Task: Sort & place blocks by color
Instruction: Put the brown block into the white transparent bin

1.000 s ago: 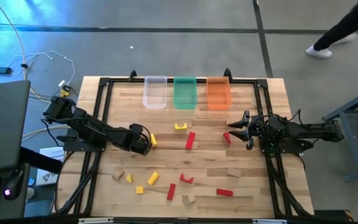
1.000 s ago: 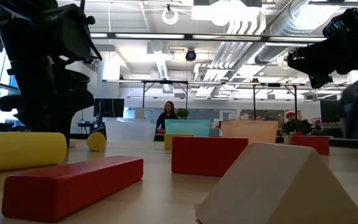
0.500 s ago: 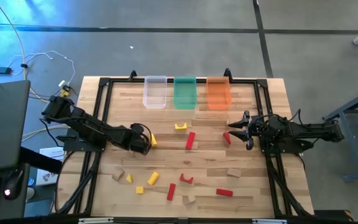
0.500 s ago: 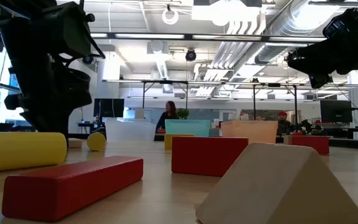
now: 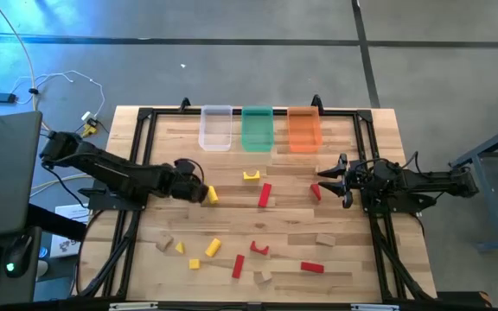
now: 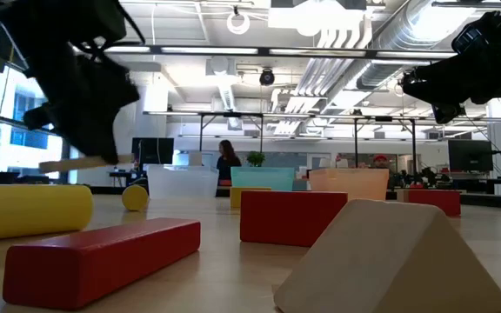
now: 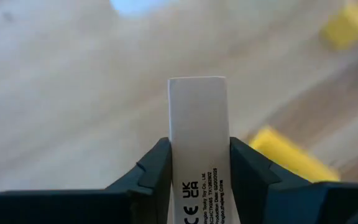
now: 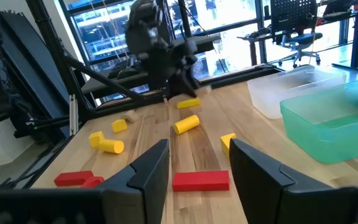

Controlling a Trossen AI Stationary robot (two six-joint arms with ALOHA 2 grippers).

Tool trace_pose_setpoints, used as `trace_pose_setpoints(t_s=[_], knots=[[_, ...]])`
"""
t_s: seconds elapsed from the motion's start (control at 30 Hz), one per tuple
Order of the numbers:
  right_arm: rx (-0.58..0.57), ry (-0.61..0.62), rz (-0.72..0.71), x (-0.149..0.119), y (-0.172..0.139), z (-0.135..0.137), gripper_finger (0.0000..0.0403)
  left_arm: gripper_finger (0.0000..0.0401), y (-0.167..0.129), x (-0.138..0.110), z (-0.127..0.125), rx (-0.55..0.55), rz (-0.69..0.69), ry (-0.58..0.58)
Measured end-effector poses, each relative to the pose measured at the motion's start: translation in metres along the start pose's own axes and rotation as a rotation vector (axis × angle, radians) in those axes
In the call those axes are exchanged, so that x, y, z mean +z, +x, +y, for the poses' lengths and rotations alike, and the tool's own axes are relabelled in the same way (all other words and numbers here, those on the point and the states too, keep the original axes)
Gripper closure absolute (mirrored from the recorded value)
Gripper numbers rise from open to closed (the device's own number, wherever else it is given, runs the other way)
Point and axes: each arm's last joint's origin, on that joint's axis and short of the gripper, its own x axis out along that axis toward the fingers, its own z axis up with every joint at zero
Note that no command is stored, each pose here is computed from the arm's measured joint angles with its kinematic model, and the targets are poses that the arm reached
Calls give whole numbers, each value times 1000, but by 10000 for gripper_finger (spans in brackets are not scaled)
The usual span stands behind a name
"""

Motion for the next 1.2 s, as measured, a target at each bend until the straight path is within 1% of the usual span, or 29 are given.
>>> trace_pose_setpoints(t_s=[0.2,0.37,0.5,0.67,0.77,0.9,1.0,1.2], knots=[[0,0,0,0,0,0,250,294,-10,32,9,-75,-168,-45],[0,0,1,0,0,0,250,294,-15,62,11,-158,-313,-28],[0,0,0,0,0,0,250,294,-15,86,14,-175,-445,8],[0,0,0,0,0,0,250,293,-10,113,23,-198,-555,17],[0,0,0,0,0,0,250,293,-3,127,31,-159,-601,22],[0,0,0,0,0,0,250,293,12,140,44,-87,-614,-3],[0,0,1,0,0,0,250,293,23,148,51,-91,-613,-29],[0,0,0,0,0,0,250,293,54,153,59,-78,-540,-46]])
